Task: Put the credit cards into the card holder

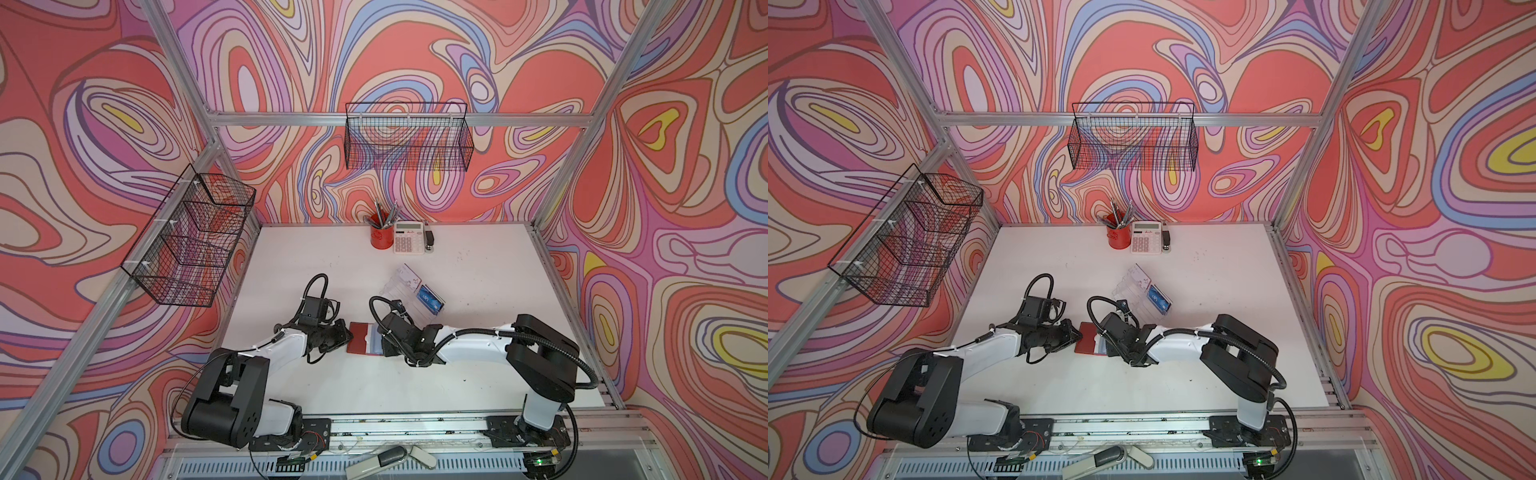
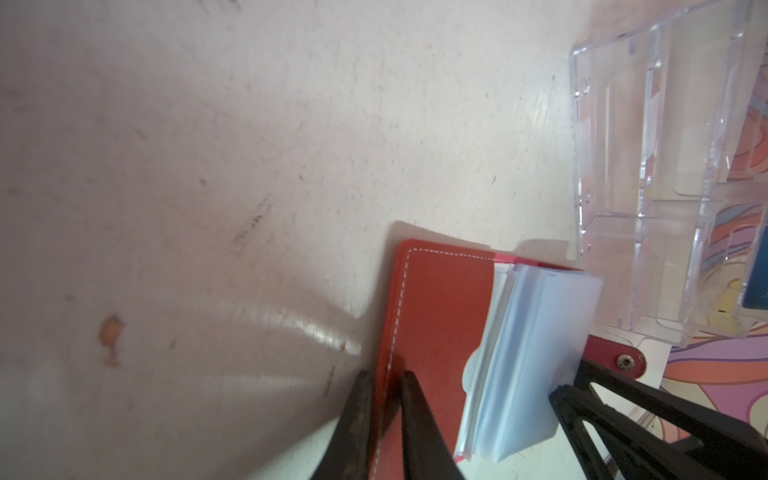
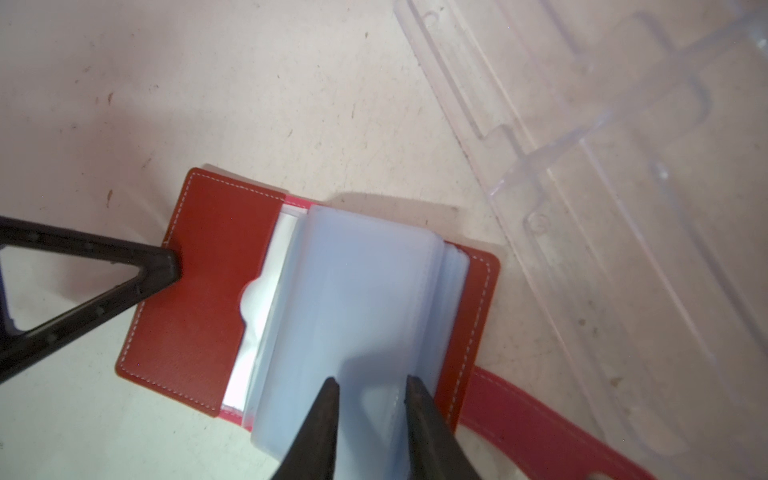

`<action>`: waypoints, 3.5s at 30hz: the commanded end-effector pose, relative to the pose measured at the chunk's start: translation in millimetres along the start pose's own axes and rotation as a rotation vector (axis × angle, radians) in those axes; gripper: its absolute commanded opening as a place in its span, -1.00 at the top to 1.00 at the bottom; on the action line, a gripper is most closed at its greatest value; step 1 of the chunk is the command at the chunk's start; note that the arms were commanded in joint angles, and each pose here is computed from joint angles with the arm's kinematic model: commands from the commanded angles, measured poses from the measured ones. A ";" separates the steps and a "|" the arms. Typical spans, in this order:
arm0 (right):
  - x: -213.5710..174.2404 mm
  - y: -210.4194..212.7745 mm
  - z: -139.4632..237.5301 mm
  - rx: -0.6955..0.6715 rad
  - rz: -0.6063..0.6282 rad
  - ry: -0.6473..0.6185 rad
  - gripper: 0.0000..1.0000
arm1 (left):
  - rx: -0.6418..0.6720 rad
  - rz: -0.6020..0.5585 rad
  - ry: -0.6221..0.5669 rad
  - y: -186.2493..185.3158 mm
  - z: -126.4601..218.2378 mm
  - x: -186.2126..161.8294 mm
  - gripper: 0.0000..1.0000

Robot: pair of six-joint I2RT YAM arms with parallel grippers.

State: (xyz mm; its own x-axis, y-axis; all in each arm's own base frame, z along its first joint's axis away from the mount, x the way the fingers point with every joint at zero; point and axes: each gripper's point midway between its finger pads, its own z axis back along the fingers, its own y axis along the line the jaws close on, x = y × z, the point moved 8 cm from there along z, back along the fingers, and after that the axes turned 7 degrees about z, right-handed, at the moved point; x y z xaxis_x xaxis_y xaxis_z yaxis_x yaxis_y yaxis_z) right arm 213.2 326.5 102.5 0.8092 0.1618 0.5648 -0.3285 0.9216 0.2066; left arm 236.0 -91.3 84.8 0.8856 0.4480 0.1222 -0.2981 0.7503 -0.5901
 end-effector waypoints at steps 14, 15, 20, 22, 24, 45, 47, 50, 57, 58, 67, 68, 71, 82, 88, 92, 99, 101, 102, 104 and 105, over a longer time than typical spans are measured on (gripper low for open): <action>7.0 0.1 14.9 0.008 -0.021 -0.045 0.33 | 0.023 -0.002 0.006 2.5 1.8 -1.2 0.65; 3.5 -0.1 8.9 0.002 -0.016 -0.030 0.34 | 0.023 -0.003 0.006 2.3 1.8 -0.9 0.66; -1.2 2.9 -2.7 0.008 -0.010 0.000 0.37 | 0.026 -0.001 0.006 2.9 1.6 -1.0 0.66; -1.8 3.7 -4.6 0.013 -0.009 0.004 0.37 | 0.024 -0.001 0.007 2.6 1.6 -1.0 0.65; -2.7 4.6 -5.9 0.016 -0.007 0.009 0.38 | 0.025 -0.001 0.008 2.7 1.4 -1.0 0.66; 3.6 3.9 5.6 0.000 -0.010 -0.028 0.37 | 0.025 -0.002 0.008 2.6 1.2 -0.9 0.66; 2.1 4.3 1.7 -0.004 -0.008 -0.020 0.37 | 0.026 -0.001 0.007 2.7 1.2 -0.8 0.66; -0.4 4.9 -3.6 -0.006 -0.005 -0.006 0.39 | 0.026 0.000 0.008 2.7 1.2 -0.9 0.66; -2.4 6.1 -6.9 0.008 -0.008 0.002 0.39 | 0.024 -0.001 0.009 2.6 0.9 -0.8 0.66; -3.2 6.0 -7.7 0.006 -0.006 0.005 0.39 | 0.024 -0.001 0.009 2.6 0.9 -0.9 0.66; -5.6 10.0 -14.5 0.033 -0.011 0.023 0.39 | 0.024 -0.001 0.009 2.6 0.9 -0.9 0.66; -5.6 11.1 -15.5 0.039 -0.012 0.024 0.39 | 0.024 0.000 0.009 2.7 0.9 -0.8 0.66; -5.4 14.4 -19.4 0.053 -0.012 0.031 0.39 | 0.025 -0.001 0.010 2.9 0.6 -1.0 0.66; 3.6 29.8 -24.4 0.124 -0.024 0.023 0.34 | 0.020 0.001 0.012 2.6 1.0 -1.5 0.66; 5.9 30.4 -34.7 0.238 -0.098 0.029 0.32 | 0.020 0.001 0.009 2.5 1.3 -1.4 0.66; 9.9 28.0 -36.3 0.300 -0.151 0.005 0.33 | 0.028 0.000 0.004 3.2 2.8 -1.4 0.66; 16.9 31.4 -32.0 0.347 -0.175 -0.037 0.32 | 0.031 0.003 0.002 3.3 2.5 -1.3 0.67; 16.4 31.0 -34.5 0.346 -0.182 -0.035 0.33 | 0.039 0.001 -0.011 2.9 5.8 -0.9 0.68; 15.6 30.1 -35.9 0.341 -0.185 -0.034 0.35 | 0.037 -0.004 -0.026 2.0 9.0 -0.9 0.68; 12.2 28.4 -38.7 0.334 -0.187 -0.028 0.38 | 0.040 -0.014 -0.074 0.9 18.6 -0.8 0.65; 10.6 27.0 -39.7 0.328 -0.189 -0.027 0.40 | 0.042 -0.022 -0.104 0.5 25.0 -1.3 0.61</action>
State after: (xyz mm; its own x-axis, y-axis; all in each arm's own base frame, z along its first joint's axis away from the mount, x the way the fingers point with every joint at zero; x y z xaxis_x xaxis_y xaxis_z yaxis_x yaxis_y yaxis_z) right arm 232.9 370.4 97.5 0.8456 -0.0008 0.5338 -0.3458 0.7610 0.5490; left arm 232.3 -87.6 93.6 0.8746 0.4591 0.1558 -0.2950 0.7591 -0.5803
